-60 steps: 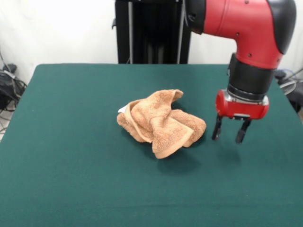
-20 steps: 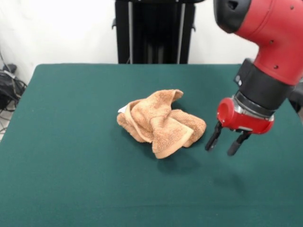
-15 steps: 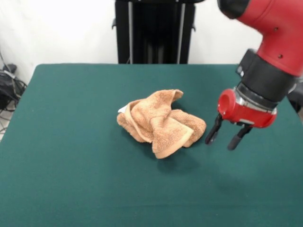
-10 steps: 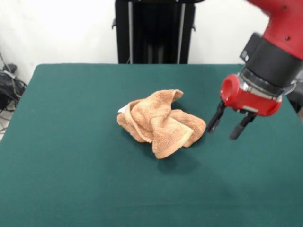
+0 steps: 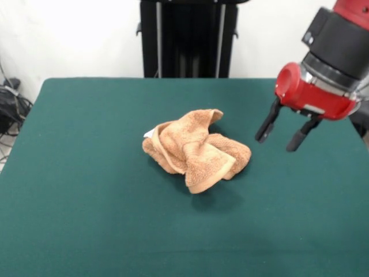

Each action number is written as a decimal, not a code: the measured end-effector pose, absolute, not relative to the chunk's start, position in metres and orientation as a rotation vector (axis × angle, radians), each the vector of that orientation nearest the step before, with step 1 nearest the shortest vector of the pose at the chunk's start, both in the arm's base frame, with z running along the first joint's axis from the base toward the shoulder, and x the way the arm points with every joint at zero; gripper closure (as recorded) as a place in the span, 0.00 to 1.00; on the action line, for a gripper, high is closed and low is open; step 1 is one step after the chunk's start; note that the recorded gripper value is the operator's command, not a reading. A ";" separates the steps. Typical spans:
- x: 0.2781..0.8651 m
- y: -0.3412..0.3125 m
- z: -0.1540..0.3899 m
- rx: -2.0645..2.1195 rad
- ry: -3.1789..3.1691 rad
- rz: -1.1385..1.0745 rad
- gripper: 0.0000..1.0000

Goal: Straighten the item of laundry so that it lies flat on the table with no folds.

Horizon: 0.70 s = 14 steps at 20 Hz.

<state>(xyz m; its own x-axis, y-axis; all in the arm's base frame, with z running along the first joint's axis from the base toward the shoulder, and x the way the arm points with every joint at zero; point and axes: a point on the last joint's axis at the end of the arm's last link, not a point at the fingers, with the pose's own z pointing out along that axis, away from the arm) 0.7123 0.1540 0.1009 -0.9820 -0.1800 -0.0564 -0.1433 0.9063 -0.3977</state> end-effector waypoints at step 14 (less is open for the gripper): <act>0.718 0.154 0.116 -0.241 2.966 -0.603 0.00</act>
